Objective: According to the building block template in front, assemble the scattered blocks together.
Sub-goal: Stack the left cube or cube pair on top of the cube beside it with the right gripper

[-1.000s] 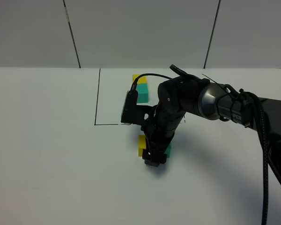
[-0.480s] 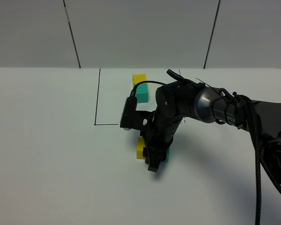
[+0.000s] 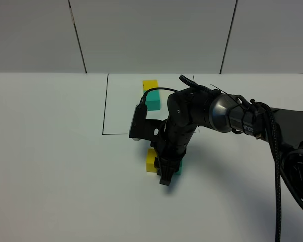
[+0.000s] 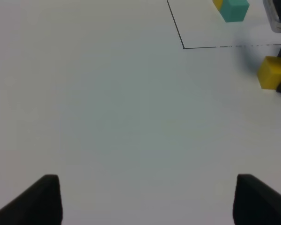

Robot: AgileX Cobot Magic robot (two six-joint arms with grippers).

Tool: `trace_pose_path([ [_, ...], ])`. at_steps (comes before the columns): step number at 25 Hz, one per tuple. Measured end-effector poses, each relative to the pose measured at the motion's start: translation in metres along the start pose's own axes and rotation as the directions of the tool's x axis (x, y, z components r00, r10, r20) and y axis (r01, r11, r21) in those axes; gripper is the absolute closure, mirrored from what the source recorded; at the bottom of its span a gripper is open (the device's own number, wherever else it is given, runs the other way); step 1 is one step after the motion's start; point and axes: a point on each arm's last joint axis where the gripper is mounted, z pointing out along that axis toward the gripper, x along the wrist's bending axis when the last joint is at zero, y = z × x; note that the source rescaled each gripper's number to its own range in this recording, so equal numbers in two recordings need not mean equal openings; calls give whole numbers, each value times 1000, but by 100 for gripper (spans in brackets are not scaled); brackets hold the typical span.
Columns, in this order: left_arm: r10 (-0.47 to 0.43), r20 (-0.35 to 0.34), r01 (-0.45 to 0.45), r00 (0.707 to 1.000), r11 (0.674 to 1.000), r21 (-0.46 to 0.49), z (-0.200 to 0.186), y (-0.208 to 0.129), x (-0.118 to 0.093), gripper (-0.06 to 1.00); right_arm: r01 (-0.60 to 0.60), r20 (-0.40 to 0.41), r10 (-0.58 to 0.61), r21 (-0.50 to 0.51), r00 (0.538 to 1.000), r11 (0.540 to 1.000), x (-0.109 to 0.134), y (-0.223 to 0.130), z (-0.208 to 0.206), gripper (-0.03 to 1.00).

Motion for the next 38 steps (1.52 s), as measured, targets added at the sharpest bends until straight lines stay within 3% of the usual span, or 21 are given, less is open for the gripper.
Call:
trace_pose_path([
  [7,0,0,0,1000,1000,0,0,0,0,7,-63,9,63,-2,998,998,0,1,-3,80],
  [11,0,0,0,1000,1000,0,0,0,0,7,-250,34,250,-6,968,968,-2,2,-20,80],
  [14,0,0,0,1000,1000,0,0,0,0,7,-467,37,467,-4,883,884,-1,2,-38,80],
  [18,0,0,0,1000,1000,0,0,0,0,7,-729,92,724,48,684,683,1,-6,-50,80],
  [21,0,0,0,1000,1000,0,0,0,0,7,-876,136,865,47,482,481,1,-9,-50,80],
  [24,0,0,0,1000,1000,0,0,0,0,7,-955,135,946,-9,293,297,-1,-8,-50,80],
  [28,0,0,0,1000,1000,0,0,0,0,7,-988,80,990,-95,114,122,-5,-1,-50,80],
  [31,0,0,0,1000,1000,0,0,0,0,7,-992,76,994,-96,80,88,1,4,-45,80],
  [38,0,0,0,1000,1000,0,0,0,0,7,-990,95,987,-51,127,132,24,19,-18,80],
])
